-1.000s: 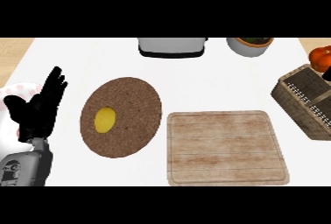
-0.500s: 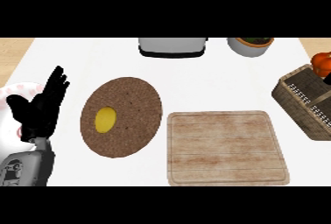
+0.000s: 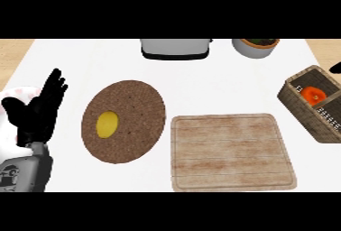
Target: Pick the squash from the cutting board and place it in the basket
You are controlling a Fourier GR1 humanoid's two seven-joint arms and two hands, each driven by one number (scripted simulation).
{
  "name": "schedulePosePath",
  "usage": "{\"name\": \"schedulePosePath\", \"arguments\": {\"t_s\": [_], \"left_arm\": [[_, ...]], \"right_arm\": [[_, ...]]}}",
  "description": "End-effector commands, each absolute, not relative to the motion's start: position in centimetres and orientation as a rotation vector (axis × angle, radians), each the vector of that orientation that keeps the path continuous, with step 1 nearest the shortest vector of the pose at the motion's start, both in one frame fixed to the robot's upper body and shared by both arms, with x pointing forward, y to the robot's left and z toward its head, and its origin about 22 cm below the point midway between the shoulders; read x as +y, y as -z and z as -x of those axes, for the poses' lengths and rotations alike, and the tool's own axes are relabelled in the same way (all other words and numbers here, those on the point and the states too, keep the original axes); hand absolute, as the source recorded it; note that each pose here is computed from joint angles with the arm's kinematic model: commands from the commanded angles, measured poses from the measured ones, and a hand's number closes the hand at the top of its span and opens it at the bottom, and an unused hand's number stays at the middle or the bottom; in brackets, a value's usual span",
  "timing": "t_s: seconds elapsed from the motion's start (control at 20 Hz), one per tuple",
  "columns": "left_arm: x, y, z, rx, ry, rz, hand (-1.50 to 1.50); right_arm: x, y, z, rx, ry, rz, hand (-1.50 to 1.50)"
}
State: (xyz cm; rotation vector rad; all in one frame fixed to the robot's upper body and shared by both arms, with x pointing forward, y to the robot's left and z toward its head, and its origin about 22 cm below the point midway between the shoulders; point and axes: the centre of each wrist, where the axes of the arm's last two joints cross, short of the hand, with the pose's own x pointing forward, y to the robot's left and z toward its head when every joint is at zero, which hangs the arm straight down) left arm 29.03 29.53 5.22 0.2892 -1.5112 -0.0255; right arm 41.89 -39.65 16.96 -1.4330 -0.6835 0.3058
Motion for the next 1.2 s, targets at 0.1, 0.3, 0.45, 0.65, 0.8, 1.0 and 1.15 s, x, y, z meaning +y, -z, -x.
{"name": "schedulePosePath", "arguments": {"t_s": [0.1, 0.3, 0.45, 0.65, 0.8, 1.0, 1.15], "left_arm": [[29.5, -5.6, -29.6, -1.511, 0.001, -0.276, 0.0], [30.4, -3.9, -27.4, -1.485, 0.009, -0.298, 0.0], [30.7, -3.6, -26.7, -1.491, 0.011, -0.315, 0.0], [31.1, -3.2, -27.4, -1.495, -0.018, -0.335, 0.0], [29.6, -3.3, -26.7, -1.489, -0.013, -0.305, 0.0], [30.1, -4.1, -28.6, -1.499, -0.009, -0.319, 0.0], [29.1, -4.2, -27.2, -1.501, -0.003, -0.31, 0.0]], "right_arm": [[-38.9, -18.9, -41.8, -0.899, -0.005, 1.416, -1.5], [-41.0, -20.6, -40.1, -0.964, 0.199, 1.406, -1.5], [-43.1, -21.7, -37.8, -0.946, 0.282, 1.361, -1.5], [-43.1, -22.0, -35.2, -1.003, 0.413, 1.326, -1.5], [-44.7, -21.1, -31.3, -1.007, 0.425, 1.297, -1.5], [-44.4, -20.3, -26.4, -1.06, 0.419, 1.254, -1.5], [-44.7, -21.6, -22.4, -1.108, 0.422, 1.271, -1.5]]}}
